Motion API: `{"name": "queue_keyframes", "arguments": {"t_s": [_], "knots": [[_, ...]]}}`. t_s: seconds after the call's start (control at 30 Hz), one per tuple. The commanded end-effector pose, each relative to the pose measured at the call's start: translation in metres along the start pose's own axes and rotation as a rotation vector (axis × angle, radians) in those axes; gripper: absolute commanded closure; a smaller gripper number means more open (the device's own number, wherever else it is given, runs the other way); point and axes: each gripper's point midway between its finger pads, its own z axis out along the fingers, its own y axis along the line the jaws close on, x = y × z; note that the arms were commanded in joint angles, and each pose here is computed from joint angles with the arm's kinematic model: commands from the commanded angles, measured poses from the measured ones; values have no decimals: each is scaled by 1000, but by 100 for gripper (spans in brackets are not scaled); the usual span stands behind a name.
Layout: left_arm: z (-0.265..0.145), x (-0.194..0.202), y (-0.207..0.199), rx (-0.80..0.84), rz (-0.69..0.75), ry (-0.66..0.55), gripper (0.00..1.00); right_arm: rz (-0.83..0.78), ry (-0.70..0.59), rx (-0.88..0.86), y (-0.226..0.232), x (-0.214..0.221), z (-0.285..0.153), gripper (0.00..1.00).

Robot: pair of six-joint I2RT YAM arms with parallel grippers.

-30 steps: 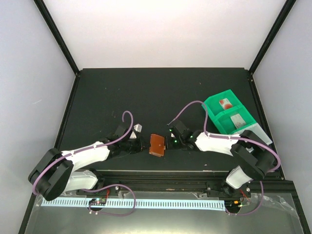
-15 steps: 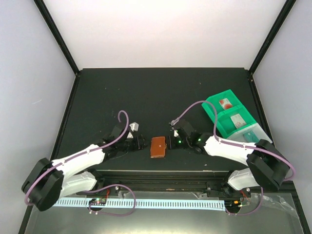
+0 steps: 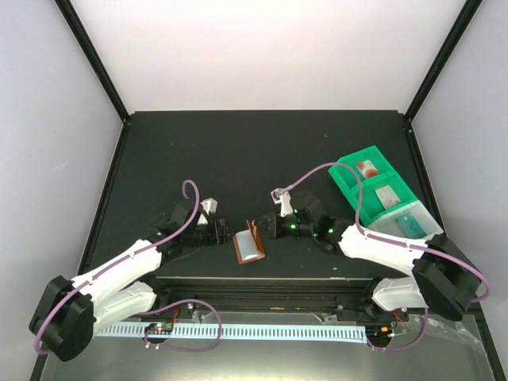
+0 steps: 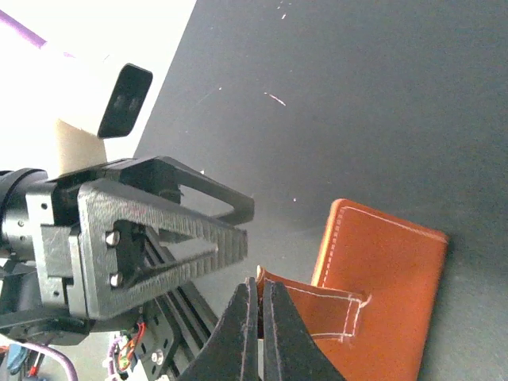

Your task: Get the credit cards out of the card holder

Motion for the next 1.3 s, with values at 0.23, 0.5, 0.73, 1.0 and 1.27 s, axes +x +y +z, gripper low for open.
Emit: {"name": "queue_keyframes", "arguments": {"t_s": [0.23, 0.5, 0.73, 1.0, 1.27], "knots": [[4, 15, 20, -35, 21, 73, 37, 35, -41, 380, -92, 25, -17, 99], [18, 19, 14, 54, -6, 82, 50, 60, -114, 604, -148, 42, -45, 99], [32, 20, 19, 50, -44, 102, 52, 41, -120, 658, -156, 43, -51, 99], [40, 18, 14, 89, -52, 103, 49, 29, -125, 641, -156, 43, -49, 99], [54, 30, 26, 77, -143, 132, 52, 62, -141, 687, -167, 47, -54, 99]]}}
